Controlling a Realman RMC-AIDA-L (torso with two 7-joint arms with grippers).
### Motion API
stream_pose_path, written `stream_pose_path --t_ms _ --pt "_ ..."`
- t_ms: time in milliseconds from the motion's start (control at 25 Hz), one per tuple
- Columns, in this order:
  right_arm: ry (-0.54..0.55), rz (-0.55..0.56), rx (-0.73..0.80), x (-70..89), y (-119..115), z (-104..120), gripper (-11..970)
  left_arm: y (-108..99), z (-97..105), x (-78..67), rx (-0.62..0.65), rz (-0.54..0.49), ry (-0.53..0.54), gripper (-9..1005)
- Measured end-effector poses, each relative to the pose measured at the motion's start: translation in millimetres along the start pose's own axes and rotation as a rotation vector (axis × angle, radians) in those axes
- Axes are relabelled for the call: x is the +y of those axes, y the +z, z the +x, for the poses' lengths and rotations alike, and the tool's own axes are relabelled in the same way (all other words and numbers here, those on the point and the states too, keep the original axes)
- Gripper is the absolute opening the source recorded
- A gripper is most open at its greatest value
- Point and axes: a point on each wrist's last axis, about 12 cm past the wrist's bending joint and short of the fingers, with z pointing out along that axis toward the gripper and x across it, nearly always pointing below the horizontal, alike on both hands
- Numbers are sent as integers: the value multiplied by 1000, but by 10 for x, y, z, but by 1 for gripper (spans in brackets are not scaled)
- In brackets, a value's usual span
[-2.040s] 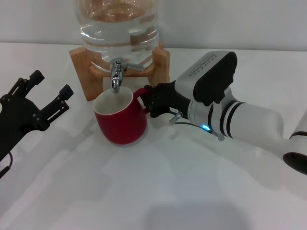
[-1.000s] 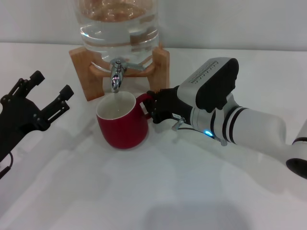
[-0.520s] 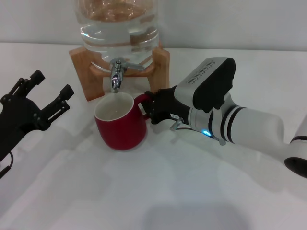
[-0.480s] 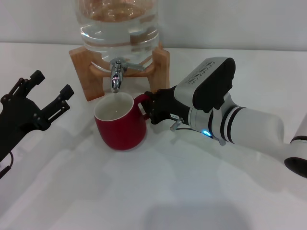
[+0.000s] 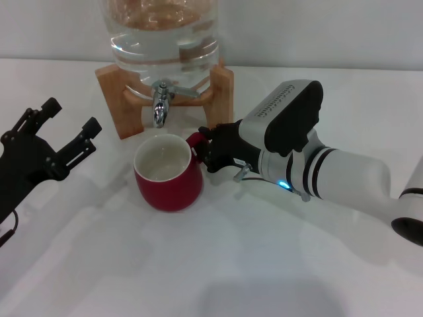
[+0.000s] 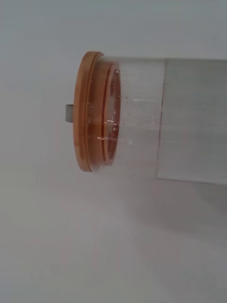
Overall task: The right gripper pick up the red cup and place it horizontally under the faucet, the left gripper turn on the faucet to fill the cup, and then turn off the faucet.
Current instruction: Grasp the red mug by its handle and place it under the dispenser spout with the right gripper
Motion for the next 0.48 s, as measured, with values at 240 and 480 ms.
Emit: stream_pose_path --t_ms 240,480 --pt "5 3 3 -3 0 4 188 -7 2 -1 0 -1 -1 885" --pt "20 15 16 -25 16 -18 191 -6 4 -6 0 0 -2 885"
